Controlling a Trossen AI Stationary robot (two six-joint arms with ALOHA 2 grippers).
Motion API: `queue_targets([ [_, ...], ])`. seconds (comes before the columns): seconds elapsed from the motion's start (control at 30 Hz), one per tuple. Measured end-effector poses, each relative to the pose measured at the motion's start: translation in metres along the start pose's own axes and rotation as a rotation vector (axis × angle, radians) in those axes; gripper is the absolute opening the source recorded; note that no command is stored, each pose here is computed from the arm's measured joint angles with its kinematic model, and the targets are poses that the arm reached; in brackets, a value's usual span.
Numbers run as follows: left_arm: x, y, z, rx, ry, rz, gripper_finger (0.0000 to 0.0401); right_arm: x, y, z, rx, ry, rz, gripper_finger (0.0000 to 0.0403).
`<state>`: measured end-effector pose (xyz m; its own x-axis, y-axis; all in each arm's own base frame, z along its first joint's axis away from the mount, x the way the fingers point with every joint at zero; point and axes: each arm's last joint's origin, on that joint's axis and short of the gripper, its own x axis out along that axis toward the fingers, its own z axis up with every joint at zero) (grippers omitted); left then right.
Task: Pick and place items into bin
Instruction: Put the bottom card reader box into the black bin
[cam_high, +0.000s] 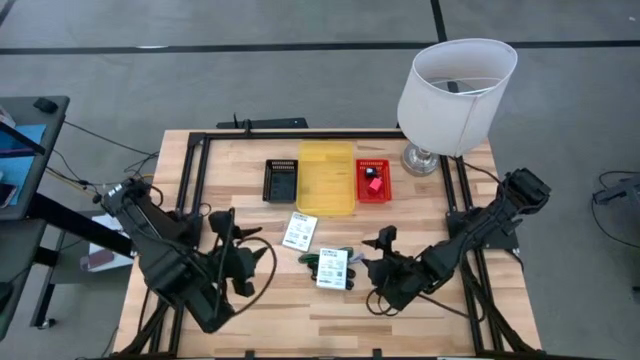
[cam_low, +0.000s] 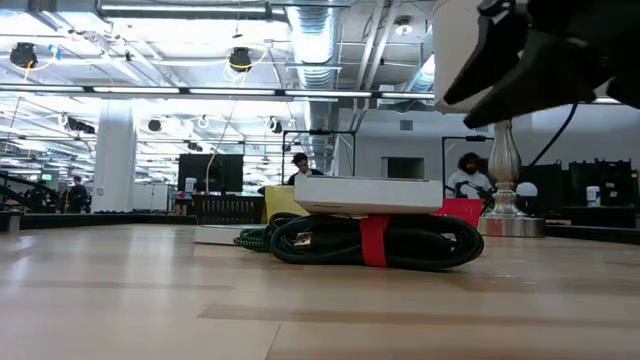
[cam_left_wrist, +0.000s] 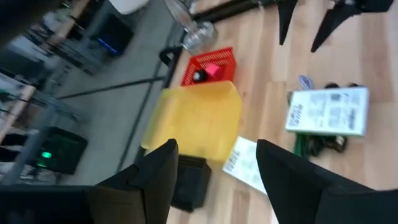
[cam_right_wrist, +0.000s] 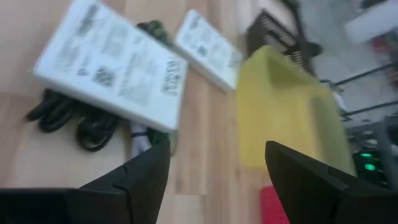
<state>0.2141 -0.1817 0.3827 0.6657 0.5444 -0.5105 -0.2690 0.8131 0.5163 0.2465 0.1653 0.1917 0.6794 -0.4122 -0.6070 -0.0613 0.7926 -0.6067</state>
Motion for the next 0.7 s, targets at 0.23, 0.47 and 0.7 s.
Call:
queue_targets([
  [0.23,-0.006,0.008,-0.002,-0.017,0.031,-0.065,0.0209,0.004,0.034,0.0,-0.204,-0.04,0.056,0.0258],
  [0.47,-0.006,0.007,-0.003,0.031,0.055,-0.096,0.0209,0.013,0.068,0.002,-0.246,-0.126,-0.014,0.0258],
  [0.7,-0.006,0.007,-0.003,0.057,0.069,-0.114,0.0209,0.024,0.095,0.005,-0.306,-0.115,-0.028,0.0258],
])
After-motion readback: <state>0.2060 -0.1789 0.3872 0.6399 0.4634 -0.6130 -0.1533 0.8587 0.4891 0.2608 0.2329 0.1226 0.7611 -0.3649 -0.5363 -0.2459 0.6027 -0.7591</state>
